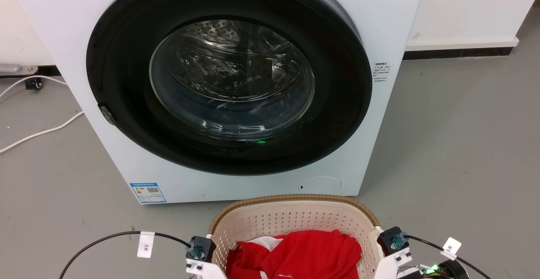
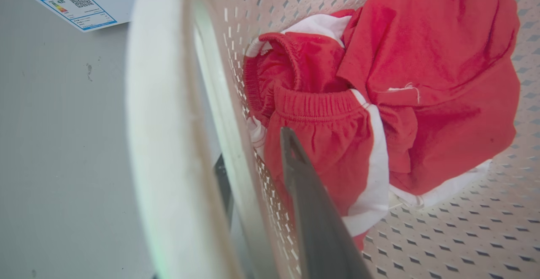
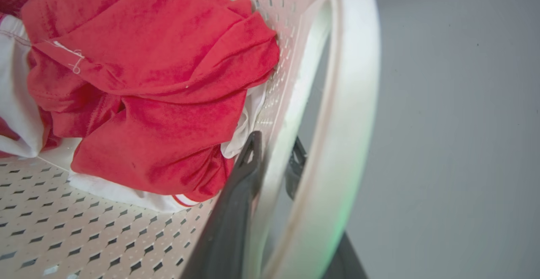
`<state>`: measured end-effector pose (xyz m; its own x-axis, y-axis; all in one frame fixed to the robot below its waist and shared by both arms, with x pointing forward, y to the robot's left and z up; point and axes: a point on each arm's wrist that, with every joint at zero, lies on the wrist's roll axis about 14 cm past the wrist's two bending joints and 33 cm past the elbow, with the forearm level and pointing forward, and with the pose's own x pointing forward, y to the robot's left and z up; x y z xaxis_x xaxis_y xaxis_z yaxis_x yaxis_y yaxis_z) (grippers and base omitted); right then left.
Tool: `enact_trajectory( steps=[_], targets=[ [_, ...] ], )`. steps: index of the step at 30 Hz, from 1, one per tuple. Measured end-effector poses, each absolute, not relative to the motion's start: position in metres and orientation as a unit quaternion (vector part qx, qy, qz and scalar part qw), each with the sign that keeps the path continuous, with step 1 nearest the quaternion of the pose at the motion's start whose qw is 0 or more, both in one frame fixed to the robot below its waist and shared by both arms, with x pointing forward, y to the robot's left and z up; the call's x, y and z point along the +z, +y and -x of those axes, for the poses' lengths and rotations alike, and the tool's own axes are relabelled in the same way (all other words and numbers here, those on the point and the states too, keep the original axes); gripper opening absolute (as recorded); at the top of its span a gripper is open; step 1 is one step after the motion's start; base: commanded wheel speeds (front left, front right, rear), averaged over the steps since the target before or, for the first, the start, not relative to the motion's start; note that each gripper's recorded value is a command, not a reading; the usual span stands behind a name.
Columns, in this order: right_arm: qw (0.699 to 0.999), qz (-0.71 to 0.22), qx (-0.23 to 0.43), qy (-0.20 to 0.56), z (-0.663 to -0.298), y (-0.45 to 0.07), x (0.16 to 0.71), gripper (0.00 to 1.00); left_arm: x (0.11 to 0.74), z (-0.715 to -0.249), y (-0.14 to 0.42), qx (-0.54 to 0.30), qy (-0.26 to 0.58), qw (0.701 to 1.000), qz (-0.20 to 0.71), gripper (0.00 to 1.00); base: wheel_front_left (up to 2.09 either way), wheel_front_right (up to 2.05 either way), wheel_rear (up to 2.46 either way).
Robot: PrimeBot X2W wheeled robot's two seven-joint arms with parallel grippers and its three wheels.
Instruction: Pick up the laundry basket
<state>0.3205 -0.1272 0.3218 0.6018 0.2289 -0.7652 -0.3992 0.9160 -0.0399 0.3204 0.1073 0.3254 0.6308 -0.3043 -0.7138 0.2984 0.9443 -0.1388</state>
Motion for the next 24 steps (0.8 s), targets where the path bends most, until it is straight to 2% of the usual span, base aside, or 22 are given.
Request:
enact_trajectory(
  steps=[24],
  targets=[
    [0.887,0.106,0.178,0.412,-0.3196,-0.1274,0.3211,0.0,0.3236,-0.3178,0.1076,-0.166,0.398,0.902,0.007,0.0,0.0,0.0,0.0]
  ],
)
